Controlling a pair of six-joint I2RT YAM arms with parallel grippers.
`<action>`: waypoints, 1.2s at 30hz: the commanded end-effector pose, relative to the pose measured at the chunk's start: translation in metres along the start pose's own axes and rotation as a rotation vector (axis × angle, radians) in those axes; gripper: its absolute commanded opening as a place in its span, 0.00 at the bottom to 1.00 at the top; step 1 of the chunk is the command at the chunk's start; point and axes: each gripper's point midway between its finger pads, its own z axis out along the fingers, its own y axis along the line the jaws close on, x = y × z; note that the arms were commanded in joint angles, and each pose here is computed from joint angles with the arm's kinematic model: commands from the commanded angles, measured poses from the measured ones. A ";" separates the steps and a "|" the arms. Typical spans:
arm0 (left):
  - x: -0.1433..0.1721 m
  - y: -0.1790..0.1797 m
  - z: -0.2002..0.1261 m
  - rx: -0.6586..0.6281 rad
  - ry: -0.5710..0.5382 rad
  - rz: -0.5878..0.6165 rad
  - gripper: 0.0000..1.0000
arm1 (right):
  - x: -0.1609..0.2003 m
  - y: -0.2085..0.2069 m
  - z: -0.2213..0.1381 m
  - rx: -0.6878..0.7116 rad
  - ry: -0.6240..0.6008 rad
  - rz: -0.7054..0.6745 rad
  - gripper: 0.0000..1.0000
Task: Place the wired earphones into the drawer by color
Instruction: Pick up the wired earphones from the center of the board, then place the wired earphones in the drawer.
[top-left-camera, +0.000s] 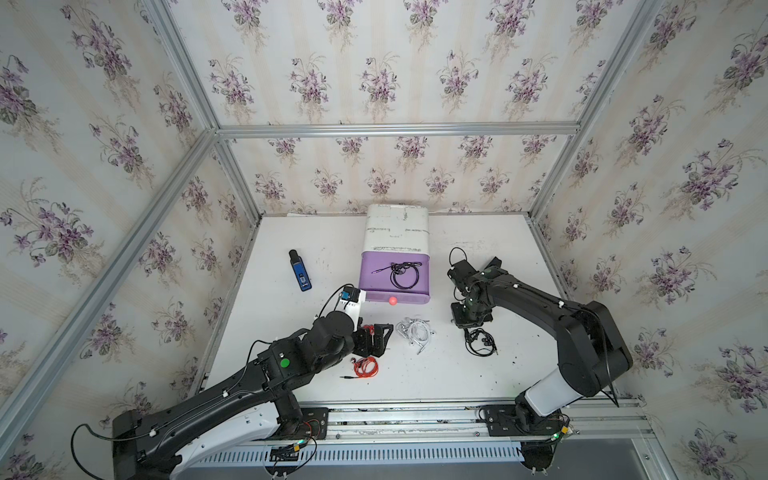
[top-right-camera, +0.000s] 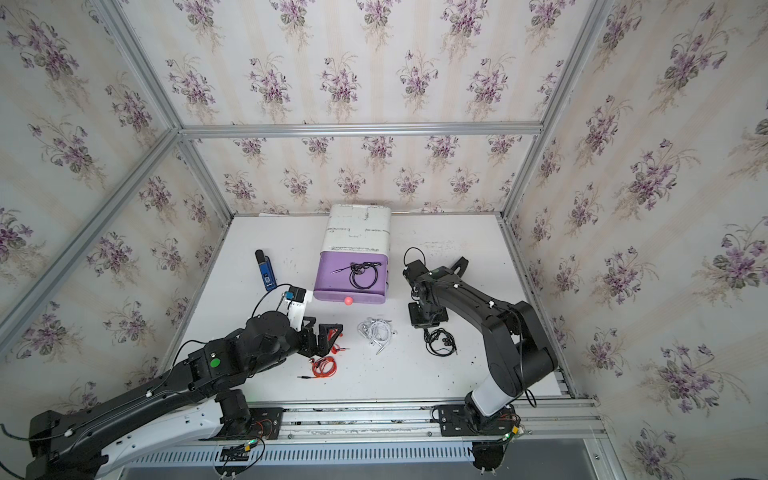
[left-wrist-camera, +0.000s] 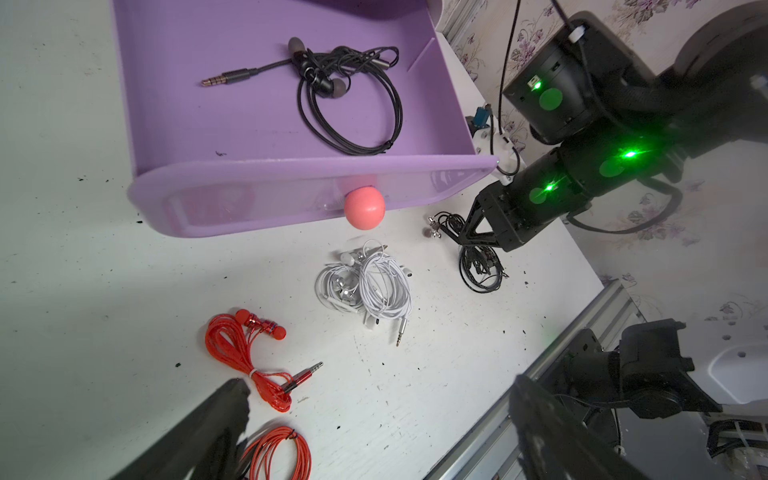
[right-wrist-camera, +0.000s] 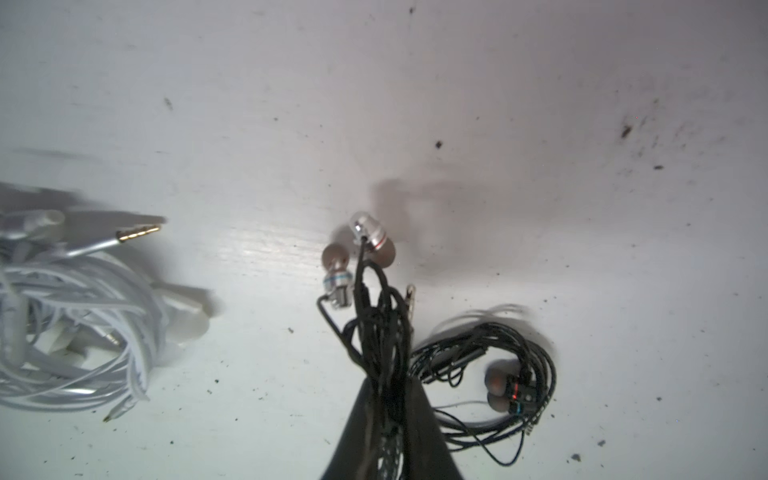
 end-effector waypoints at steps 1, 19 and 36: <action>-0.004 0.001 -0.002 -0.009 -0.017 0.003 1.00 | 0.000 0.001 -0.013 -0.011 -0.011 -0.009 0.11; -0.007 0.033 -0.040 -0.096 -0.068 0.018 1.00 | -0.047 0.046 -0.208 -0.363 -0.440 0.036 0.05; -0.069 -0.025 -0.047 0.160 -0.153 -0.008 1.00 | -0.072 0.195 -0.249 -0.733 -0.490 -0.153 0.03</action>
